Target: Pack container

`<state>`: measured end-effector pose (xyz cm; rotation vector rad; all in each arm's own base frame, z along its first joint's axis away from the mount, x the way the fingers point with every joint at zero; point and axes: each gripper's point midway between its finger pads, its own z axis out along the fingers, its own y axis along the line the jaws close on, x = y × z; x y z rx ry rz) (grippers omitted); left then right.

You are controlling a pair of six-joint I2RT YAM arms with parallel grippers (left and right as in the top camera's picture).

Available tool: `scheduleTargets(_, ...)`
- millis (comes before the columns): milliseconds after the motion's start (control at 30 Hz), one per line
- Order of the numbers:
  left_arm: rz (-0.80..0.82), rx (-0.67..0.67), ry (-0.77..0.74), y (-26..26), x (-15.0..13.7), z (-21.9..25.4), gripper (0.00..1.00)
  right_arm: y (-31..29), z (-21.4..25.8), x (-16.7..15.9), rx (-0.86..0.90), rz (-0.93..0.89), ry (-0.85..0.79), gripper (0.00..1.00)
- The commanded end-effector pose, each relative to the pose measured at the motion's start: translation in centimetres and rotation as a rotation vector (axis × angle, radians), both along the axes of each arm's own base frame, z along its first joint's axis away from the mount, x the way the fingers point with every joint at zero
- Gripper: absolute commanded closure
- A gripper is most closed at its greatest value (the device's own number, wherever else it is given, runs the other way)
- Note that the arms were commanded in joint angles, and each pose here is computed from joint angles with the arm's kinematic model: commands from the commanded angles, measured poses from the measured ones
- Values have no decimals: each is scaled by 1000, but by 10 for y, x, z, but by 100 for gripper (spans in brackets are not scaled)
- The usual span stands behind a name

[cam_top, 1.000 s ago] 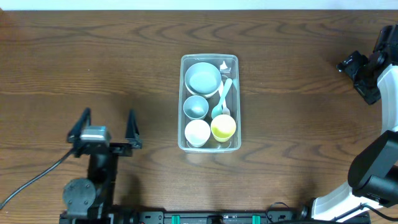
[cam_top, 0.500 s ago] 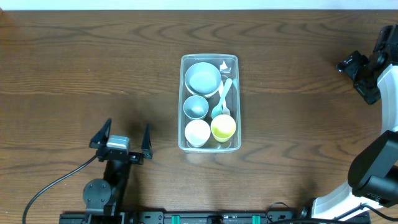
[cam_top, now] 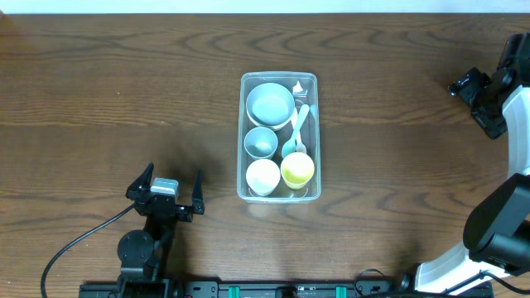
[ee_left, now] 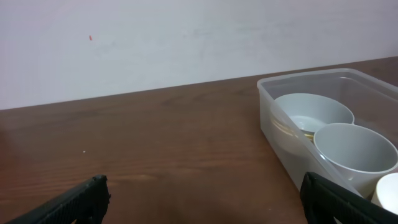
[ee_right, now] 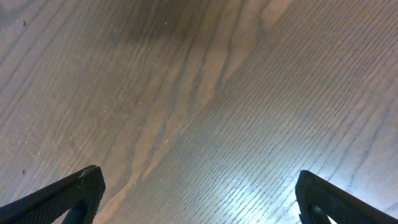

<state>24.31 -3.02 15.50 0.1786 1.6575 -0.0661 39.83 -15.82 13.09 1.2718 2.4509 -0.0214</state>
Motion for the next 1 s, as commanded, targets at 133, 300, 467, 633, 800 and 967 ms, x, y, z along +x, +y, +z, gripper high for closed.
scheduleTargets(133,-1,23,46,1,-1,-16,2,-5,2,0,-11,-19,-3,1)
scheduleTargets(300,-1,23,46,1,-1,-16,2,-5,2,0,-11,-19,-3,1)
scheduleTargets(467,-1,23,46,1,-1,-16,2,-5,2,0,-11,-19,-3,1)
scheduleTargets(633,-1,23,46,1,-1,-16,2,-5,2,0,-11,-19,-3,1)
scheduleTargets(800,-1,23,46,1,-1,-16,2,11,9,6,-16,21,-18,1)
scheduleTargets(967,-1,23,46,1,-1,-16,2,90,48,22,-37,208,-114,1)
